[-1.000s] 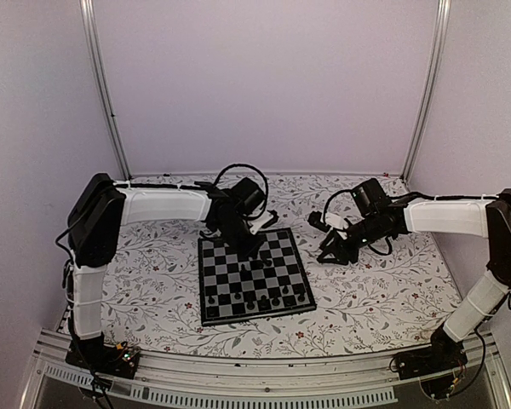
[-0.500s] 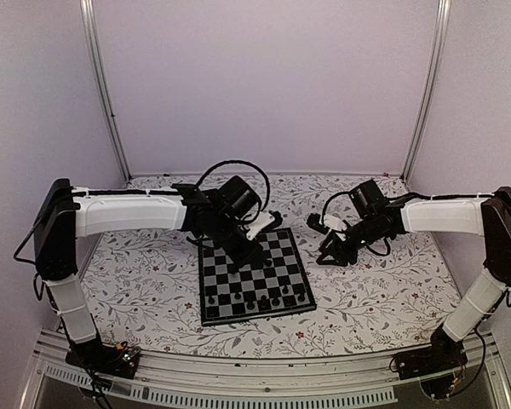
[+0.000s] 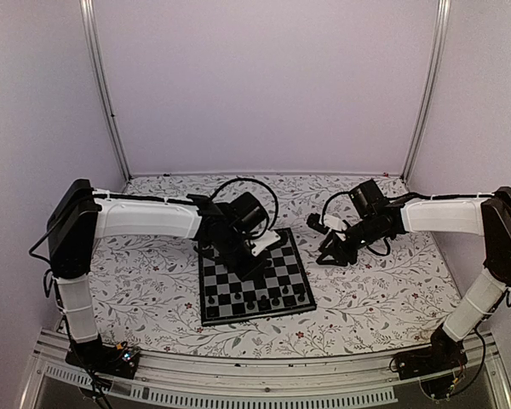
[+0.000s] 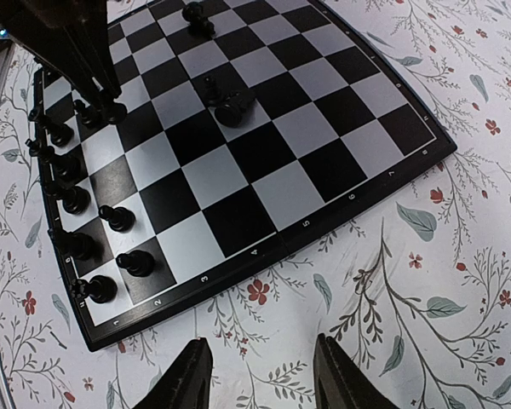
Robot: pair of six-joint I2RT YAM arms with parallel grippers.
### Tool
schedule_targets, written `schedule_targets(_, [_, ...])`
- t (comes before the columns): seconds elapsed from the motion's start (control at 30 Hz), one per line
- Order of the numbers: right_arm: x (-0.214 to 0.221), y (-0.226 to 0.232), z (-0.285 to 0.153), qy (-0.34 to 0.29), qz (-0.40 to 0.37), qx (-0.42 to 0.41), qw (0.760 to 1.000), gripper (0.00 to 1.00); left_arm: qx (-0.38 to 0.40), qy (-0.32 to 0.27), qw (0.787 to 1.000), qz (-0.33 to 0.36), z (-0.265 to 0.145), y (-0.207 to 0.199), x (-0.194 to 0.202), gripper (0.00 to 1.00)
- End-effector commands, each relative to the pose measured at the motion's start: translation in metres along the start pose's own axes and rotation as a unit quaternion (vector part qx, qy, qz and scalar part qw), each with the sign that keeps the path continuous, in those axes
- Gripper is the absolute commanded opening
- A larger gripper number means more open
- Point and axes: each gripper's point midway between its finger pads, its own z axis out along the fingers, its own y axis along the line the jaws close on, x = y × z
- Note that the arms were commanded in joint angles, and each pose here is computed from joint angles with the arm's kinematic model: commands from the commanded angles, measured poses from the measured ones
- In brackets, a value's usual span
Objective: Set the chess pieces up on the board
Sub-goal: Place the chess piece on the chessboard.
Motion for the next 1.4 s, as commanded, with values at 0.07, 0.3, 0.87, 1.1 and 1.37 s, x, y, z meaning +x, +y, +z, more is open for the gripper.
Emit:
schedule_targets(0.07, [-0.005,0.0,-0.001,-0.003,-0.004,-0.004,1.0,0.45,0.034,0.028,0.999,0.025,0.013,-0.02,0.011,0.03])
schedule_targets(0.3, [-0.004,0.0,0.0,-0.001,-0.003,-0.007,1.0,0.45,0.037,0.042,0.998,0.027,0.019,-0.023,0.017,0.03])
schedule_targets(0.87, [-0.003,0.001,0.002,0.002,0.0,-0.012,1.0,0.45,0.036,0.042,0.998,0.033,0.014,-0.026,0.016,0.1])
schedule_targets(1.1, [-0.004,0.001,0.002,0.002,0.0,-0.013,1.0,0.45,0.046,0.045,0.997,0.031,0.013,-0.029,0.018,0.13])
schedule_targets(1.37, [-0.006,0.001,0.0,-0.001,0.0,-0.013,1.0,0.45,-0.002,0.023,0.999,0.043,-0.009,-0.016,0.004,0.25])
